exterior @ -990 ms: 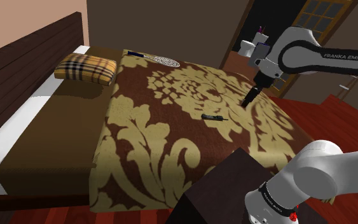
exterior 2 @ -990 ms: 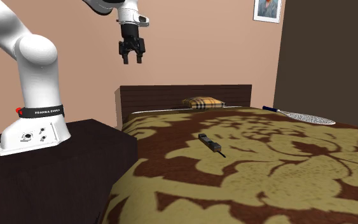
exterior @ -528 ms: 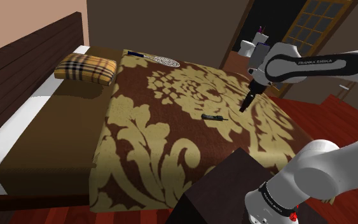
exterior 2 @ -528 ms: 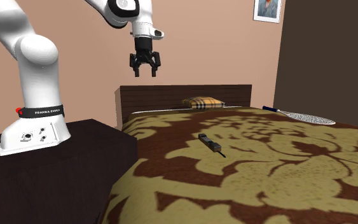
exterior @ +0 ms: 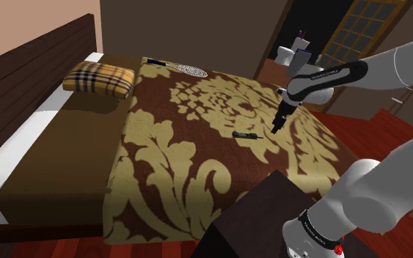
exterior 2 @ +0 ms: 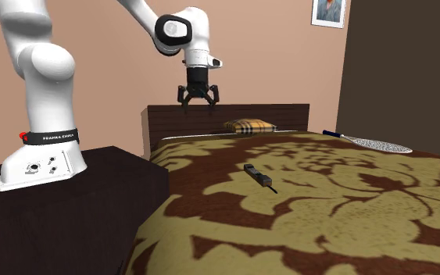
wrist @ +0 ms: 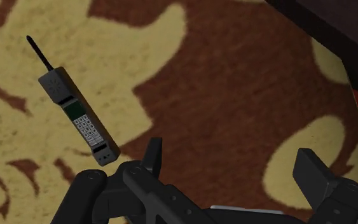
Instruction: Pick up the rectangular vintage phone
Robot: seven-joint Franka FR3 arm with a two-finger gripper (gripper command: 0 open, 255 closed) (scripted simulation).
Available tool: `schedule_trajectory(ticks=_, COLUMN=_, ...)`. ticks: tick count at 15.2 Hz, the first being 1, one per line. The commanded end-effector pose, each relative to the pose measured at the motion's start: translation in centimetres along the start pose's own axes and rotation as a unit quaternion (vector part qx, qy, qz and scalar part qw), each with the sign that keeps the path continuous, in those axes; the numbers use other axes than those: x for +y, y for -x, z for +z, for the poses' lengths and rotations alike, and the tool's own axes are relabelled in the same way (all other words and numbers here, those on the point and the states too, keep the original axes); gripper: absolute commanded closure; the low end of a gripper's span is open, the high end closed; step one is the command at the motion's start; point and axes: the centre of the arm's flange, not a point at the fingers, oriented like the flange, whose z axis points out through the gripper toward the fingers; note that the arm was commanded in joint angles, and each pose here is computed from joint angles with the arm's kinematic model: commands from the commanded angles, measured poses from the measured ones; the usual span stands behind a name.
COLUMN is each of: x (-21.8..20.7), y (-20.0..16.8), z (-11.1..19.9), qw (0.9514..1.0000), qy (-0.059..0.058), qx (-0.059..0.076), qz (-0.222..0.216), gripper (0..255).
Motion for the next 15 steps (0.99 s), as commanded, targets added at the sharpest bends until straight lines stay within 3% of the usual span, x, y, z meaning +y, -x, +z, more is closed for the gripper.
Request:
schedule_trajectory(ticks=1, x=1.8, y=0.0, z=1.8, qw=0.9997, qy=0.001, qx=-0.002, qz=-0.026, gripper=0)
schedule_trajectory(ticks=8, x=8.6, y=-1.2, z=8.0, qw=0.9944, qy=0.0, qx=-0.008, qz=-0.105, gripper=0)
schedule_trajectory(ticks=15, x=15.0, y=-3.3, z=14.3, qw=0.9828, qy=0.0, qx=-0.013, qz=-0.184, gripper=0)
